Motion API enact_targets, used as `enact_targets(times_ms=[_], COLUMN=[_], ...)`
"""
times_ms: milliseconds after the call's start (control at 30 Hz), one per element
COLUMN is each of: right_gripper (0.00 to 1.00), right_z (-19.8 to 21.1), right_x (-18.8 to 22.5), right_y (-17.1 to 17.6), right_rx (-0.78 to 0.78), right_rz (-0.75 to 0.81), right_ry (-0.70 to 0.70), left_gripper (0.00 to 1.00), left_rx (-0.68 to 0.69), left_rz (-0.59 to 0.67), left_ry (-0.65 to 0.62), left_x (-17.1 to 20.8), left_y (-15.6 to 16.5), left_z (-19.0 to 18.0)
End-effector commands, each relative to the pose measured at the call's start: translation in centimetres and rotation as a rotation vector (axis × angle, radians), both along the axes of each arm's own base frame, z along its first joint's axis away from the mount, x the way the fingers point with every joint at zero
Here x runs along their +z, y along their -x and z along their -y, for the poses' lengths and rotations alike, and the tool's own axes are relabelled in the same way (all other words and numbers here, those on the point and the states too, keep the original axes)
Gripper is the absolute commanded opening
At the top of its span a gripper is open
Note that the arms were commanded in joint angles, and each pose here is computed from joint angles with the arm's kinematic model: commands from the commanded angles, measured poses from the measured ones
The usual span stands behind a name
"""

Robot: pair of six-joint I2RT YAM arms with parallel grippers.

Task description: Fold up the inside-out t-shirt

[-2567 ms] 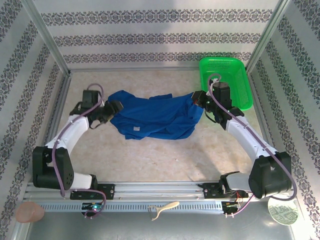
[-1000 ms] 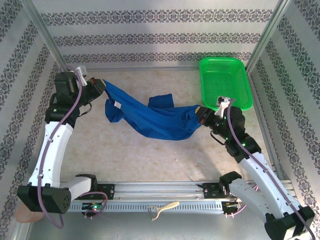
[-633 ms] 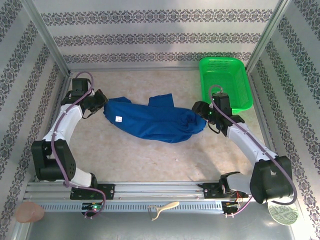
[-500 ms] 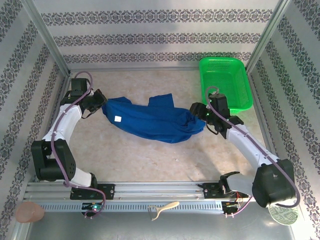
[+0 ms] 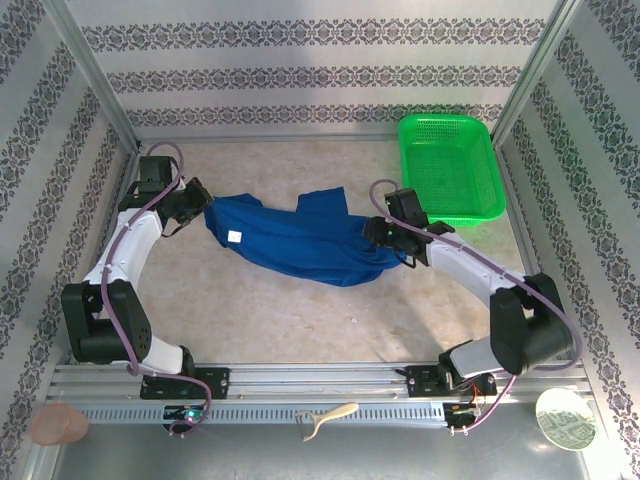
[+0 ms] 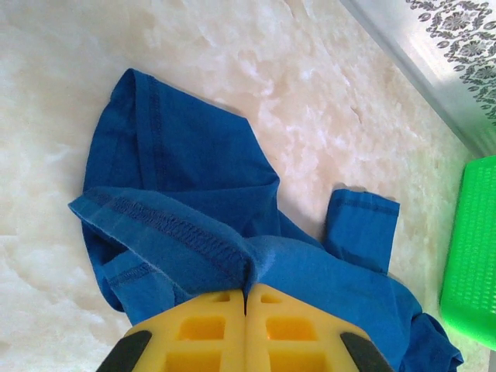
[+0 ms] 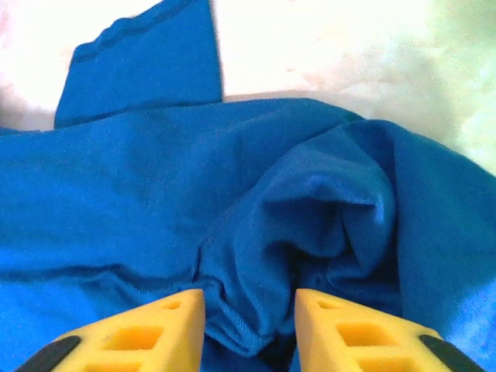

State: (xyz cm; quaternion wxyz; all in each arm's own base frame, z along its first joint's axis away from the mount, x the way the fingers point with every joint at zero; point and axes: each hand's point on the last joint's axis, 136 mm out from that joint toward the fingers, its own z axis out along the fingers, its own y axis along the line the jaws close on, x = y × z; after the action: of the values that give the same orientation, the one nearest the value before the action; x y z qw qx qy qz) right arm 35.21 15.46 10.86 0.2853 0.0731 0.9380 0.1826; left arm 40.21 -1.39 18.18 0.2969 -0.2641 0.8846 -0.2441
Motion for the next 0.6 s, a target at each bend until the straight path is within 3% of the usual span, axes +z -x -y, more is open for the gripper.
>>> enact_targets(times_ms=[0, 467, 500, 567], right_gripper=[0.34, 0.31, 0.28, 0.11], right_z=[-0.1, -0.8, -0.8, -0.9], right_x=[0.8, -4.2, -4.4, -4.2], right_y=[-1.4, -1.7, -1.8, -2.2], right_rx=[0.011, 0.0, 0.003, 0.013], right_rz=[0.034, -0.09, -0.091, -0.087], right_ry=[0.055, 0.106, 0.11, 0.114], left_gripper=[0.0, 0.0, 0.0, 0.0], left_rx=[-0.006, -0.012, -0.012, -0.013], left_rz=[0.074, 0.082, 0.081, 0.078], left_ry=[-0.017, -0.004, -0.004, -0.002], left_x=[1.7, 1.9, 1.9, 1.7], left_y=[-0.4, 0.0, 0.0, 0.1], left_z=[-0.5, -0.3, -0.3, -0.2])
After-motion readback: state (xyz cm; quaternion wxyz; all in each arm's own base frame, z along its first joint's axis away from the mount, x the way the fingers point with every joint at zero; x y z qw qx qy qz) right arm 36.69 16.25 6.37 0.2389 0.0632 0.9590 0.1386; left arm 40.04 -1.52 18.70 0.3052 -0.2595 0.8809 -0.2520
